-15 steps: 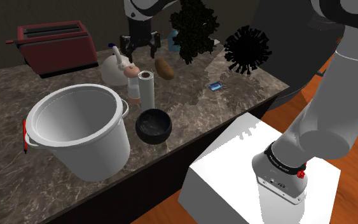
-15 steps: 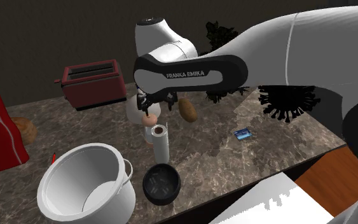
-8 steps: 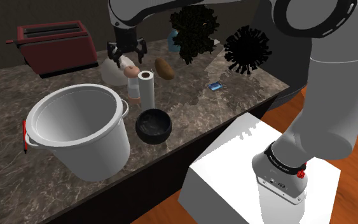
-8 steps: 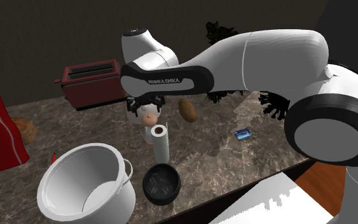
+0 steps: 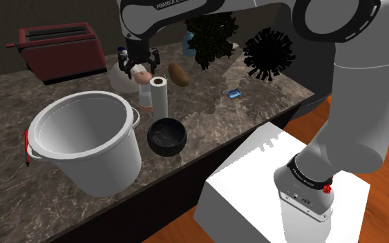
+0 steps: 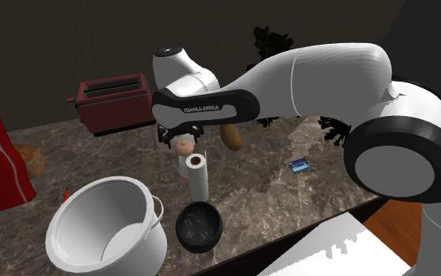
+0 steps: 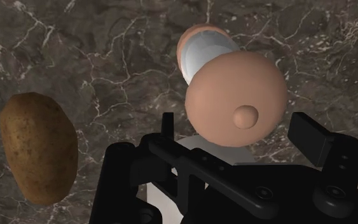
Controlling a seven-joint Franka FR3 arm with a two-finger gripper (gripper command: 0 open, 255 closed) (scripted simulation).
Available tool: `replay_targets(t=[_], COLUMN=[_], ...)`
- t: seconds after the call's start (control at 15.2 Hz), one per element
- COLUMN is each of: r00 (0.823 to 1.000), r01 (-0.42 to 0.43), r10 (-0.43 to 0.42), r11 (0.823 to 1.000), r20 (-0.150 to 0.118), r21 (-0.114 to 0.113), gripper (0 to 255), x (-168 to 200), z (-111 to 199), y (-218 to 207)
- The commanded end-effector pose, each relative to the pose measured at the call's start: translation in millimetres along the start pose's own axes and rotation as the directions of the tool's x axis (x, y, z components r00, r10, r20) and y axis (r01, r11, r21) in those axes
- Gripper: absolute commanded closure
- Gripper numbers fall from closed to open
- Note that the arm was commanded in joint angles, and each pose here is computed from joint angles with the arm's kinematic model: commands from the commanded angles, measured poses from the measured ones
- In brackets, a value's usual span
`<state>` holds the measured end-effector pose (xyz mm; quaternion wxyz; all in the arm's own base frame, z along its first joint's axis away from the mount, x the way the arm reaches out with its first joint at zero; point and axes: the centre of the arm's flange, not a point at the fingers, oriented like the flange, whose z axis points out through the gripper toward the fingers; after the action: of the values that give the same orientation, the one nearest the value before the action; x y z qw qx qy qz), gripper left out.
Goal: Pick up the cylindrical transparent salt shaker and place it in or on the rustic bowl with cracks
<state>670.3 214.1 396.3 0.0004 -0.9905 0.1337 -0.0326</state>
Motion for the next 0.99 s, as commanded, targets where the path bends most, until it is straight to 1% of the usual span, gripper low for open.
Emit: replay_targets(t=[0.0,0.2,0.26,0.86,0.92], r00=[1.0,1.0,1.0,1.0,1.0], r01=[0.0,0.0,0.0,0.0,0.0], r10=[0.0,0.0,0.0,0.0,0.0], r11=[1.0,1.0,1.0,1.0,1.0], r20=[0.0,0.0,0.0,0.0,0.0], r21=[0.0,0.0,0.0,0.0,0.0], gripper=[0,0,255,255,255], x=[0.1,0.0,0.0,0.1,0.4], z=[0.5,0.5,0.5,0.5,-4.8], y=[0.1,0.1,0.1,0.1,0.1])
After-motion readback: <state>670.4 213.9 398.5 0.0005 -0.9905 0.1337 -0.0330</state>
